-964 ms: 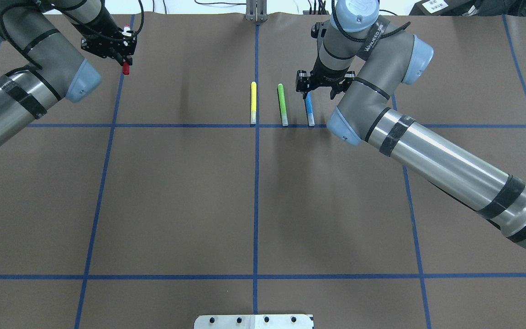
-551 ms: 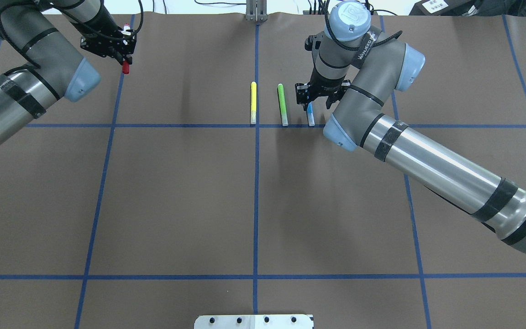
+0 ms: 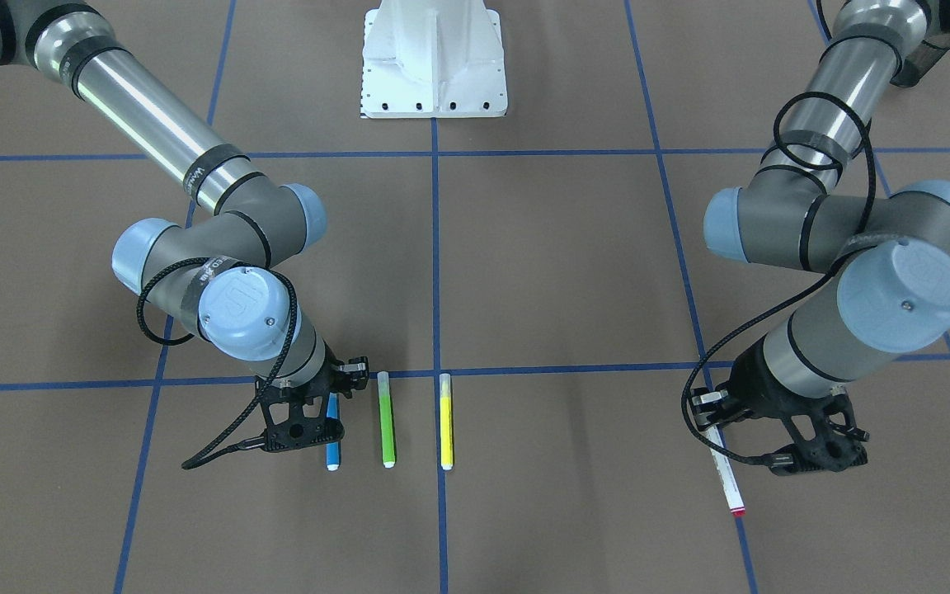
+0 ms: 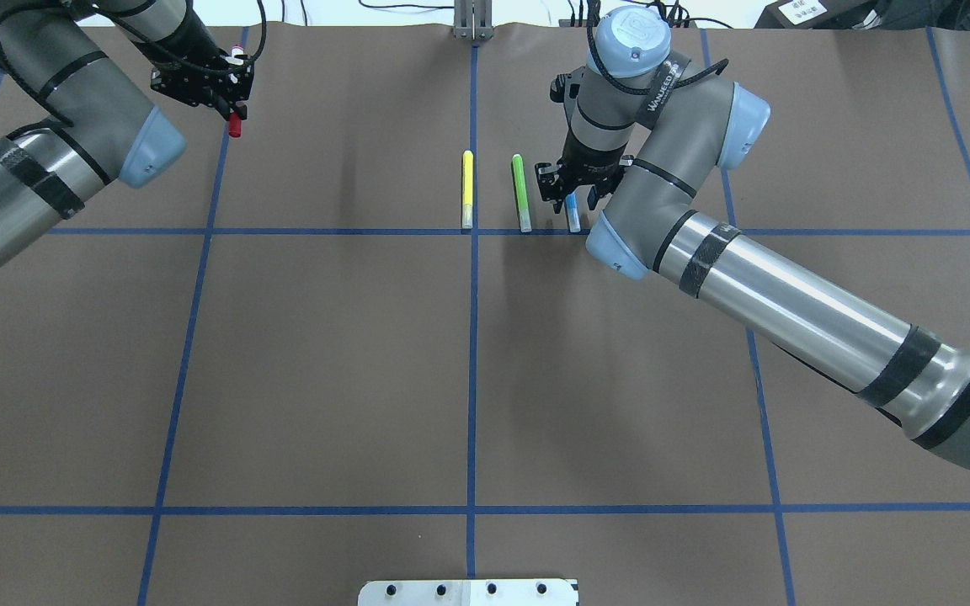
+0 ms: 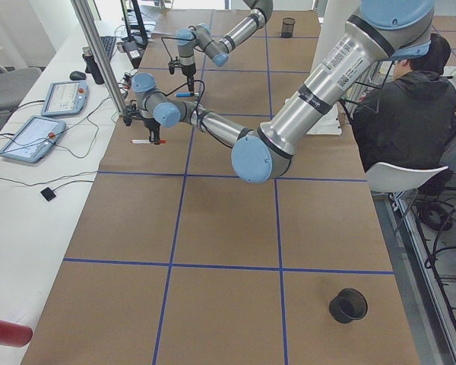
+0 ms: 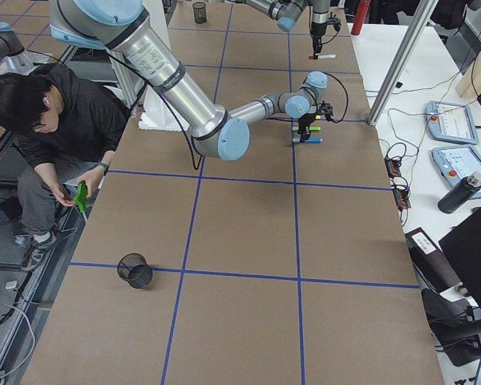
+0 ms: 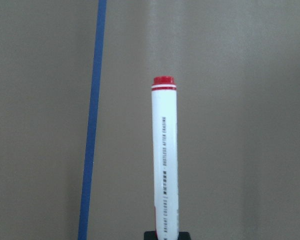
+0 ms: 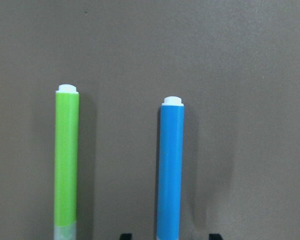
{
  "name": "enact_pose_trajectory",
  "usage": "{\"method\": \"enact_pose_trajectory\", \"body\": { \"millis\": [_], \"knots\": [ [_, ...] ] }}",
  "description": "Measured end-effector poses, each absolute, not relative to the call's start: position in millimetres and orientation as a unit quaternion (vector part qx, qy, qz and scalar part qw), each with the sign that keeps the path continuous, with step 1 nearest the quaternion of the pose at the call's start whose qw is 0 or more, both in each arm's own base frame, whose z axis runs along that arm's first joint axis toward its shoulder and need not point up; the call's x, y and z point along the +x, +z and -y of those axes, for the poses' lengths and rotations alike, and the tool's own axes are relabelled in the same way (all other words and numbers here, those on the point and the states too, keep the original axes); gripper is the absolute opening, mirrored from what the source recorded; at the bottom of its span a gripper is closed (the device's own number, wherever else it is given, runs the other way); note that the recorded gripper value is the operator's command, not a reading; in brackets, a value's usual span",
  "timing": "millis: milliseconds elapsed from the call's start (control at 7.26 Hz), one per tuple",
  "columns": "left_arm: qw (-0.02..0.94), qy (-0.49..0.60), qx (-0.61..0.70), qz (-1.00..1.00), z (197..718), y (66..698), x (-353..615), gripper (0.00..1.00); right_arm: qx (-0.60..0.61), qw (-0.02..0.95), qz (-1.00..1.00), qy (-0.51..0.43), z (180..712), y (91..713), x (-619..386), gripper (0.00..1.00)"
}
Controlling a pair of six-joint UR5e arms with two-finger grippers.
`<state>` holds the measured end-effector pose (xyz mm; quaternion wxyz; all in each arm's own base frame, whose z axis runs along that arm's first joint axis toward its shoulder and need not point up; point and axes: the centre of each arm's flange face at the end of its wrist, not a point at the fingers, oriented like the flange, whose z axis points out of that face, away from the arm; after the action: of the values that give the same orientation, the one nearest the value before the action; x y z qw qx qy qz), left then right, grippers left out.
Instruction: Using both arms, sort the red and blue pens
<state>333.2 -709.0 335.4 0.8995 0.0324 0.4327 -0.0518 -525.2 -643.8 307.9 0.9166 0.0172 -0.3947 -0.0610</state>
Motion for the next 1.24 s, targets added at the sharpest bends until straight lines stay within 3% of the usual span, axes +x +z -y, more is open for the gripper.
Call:
{"method": "enact_pose_trajectory", "body": {
  "millis": [964, 1102, 1240],
  "knots": [
    [0.898, -0.051, 0.033, -0.436, 707.7, 331.0, 331.6, 0.00, 0.016, 0.920, 0.386, -0.069, 643.2, 317.3, -530.4, 0.45],
    [0.897, -0.051, 0.034, -0.437, 707.4, 330.0, 331.0, 0.00, 0.017, 0.920, 0.385, -0.069, 643.1, 316.9, -531.1, 0.42],
    [0.897, -0.050, 0.034, -0.438, 707.0, 328.9, 330.7, 0.00, 0.018, 0.920, 0.385, -0.068, 642.7, 315.9, -532.0, 0.31]
  ]
}}
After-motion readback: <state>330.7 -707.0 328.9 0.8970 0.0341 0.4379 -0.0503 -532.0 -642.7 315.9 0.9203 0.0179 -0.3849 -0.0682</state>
